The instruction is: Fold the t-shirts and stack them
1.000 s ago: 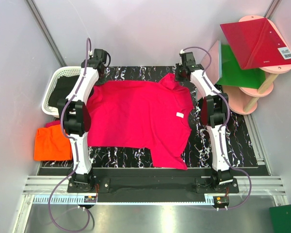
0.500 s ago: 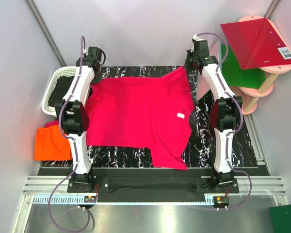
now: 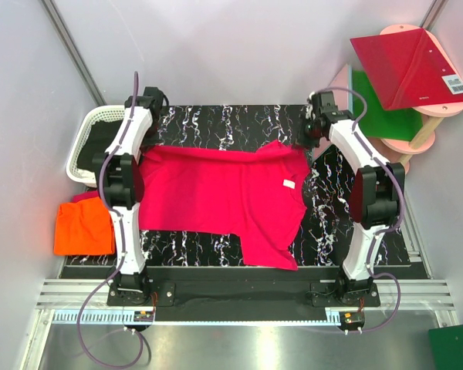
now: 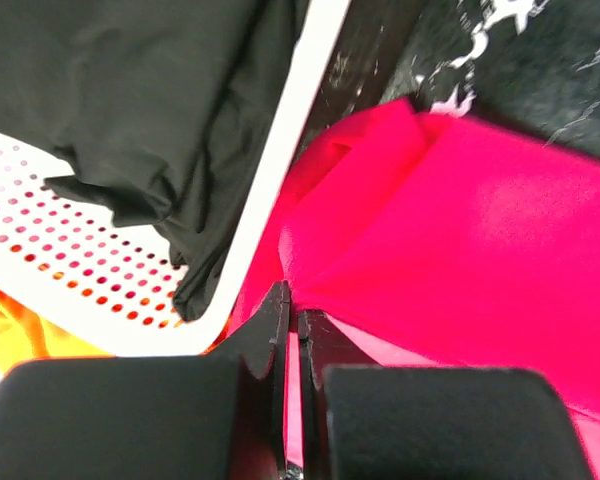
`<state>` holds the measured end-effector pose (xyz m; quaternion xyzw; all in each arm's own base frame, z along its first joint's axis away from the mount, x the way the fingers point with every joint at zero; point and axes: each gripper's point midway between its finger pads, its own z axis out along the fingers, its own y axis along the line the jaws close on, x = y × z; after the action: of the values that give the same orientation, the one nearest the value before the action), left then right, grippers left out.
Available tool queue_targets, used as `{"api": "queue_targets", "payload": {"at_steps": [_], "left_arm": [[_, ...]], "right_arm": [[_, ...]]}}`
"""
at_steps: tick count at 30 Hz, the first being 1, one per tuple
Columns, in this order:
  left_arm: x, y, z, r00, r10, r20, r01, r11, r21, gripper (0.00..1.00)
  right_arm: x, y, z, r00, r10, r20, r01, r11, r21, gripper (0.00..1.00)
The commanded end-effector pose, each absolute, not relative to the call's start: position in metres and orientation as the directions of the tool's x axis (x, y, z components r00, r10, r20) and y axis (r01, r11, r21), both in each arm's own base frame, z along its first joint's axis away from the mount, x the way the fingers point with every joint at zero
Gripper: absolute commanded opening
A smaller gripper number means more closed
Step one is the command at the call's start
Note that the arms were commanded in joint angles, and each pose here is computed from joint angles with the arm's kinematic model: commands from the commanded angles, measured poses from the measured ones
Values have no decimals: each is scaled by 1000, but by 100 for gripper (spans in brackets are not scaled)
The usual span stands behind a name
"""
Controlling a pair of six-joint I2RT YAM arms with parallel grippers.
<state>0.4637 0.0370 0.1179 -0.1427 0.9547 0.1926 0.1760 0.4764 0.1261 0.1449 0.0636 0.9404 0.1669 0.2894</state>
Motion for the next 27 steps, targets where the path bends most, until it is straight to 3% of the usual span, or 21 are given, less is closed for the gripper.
{"api": "queue_targets", "payload": {"at_steps": [1,2,3,5,6,7,9,11,12,13,16,17,20,24,27], "left_arm": [[460,46,119,-905,-221,-364,-354,864,358,0],[459,45,116,-908,-223,-354,-351,867,354,1],[458,45,113,-912,-225,-343,-347,870,351,19],[454,40,108,-919,-238,-314,-340,881,329,40],[452,40,107,-916,-254,-311,-354,878,324,63],[449,40,109,-913,-263,-313,-363,874,323,99],[447,39,113,-902,-280,-327,-384,868,314,99],[446,39,122,-889,-288,-355,-399,867,298,99],[447,38,127,-884,-288,-369,-404,867,290,99],[448,38,135,-874,-290,-389,-412,868,276,99],[452,34,149,-859,-287,-423,-415,875,249,99],[453,33,152,-856,-287,-430,-415,878,241,99],[455,29,156,-853,-280,-441,-409,883,229,99],[453,23,154,-861,-272,-429,-394,892,224,99],[451,18,152,-865,-266,-425,-385,896,222,99]], "right_arm": [[427,141,120,-917,249,-310,97,896,434,0],[423,141,116,-924,252,-287,108,894,435,0],[416,141,106,-937,251,-243,129,894,429,0],[409,141,98,-947,251,-202,148,896,419,0],[401,139,89,-958,243,-152,167,904,394,0],[397,137,86,-962,239,-129,175,909,379,0],[388,128,77,-971,224,-87,185,928,325,0],[385,124,72,-972,222,-77,191,936,295,7],[382,122,70,-974,218,-58,195,941,278,18],[380,121,70,-975,218,-45,198,941,274,37],[381,121,76,-979,199,-37,182,946,269,64],[384,121,80,-979,194,-55,172,947,270,68],[404,120,104,-969,186,-160,136,950,282,75],[440,126,126,-936,189,-298,87,942,323,74],[465,142,122,-926,173,-334,32,921,387,74]]}}
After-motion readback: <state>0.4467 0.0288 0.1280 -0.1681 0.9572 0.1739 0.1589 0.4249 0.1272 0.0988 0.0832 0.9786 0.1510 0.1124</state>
